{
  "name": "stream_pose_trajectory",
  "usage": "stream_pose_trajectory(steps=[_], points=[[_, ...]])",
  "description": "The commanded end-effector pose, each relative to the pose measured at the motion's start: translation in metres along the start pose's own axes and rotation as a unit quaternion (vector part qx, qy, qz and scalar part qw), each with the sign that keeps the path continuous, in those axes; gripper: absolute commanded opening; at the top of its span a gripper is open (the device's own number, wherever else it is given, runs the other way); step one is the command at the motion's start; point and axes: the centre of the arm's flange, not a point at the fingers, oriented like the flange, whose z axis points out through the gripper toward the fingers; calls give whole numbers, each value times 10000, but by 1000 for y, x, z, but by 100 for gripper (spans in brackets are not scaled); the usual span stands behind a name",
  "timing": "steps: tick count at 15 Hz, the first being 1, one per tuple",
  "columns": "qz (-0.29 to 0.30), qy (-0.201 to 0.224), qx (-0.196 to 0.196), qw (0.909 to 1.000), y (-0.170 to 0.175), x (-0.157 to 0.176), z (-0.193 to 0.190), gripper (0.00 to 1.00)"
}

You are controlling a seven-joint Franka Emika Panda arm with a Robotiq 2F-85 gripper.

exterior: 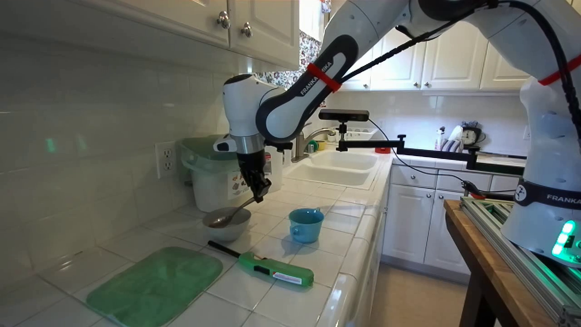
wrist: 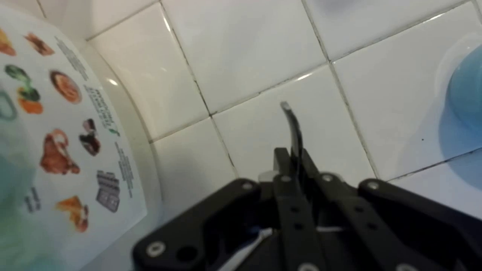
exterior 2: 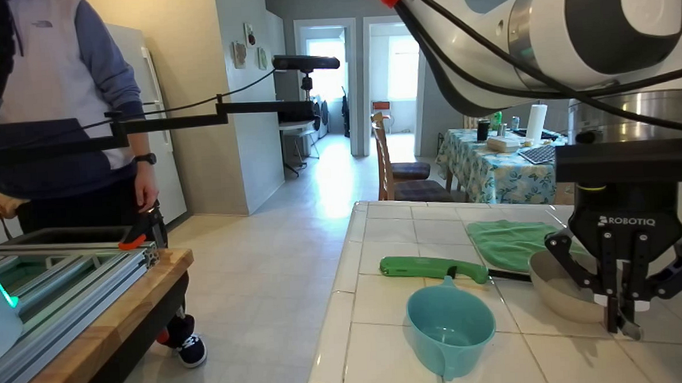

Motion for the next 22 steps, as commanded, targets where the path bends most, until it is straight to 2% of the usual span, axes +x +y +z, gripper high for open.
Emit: stream_pose_trajectory(steps=[1,21,22], points=[[-101,-2,21,9999,2,0,-9,2],[23,-130,7,9999,-9,-15,-16,2],[30,-128,4,9999,-9,-14,-16,31]])
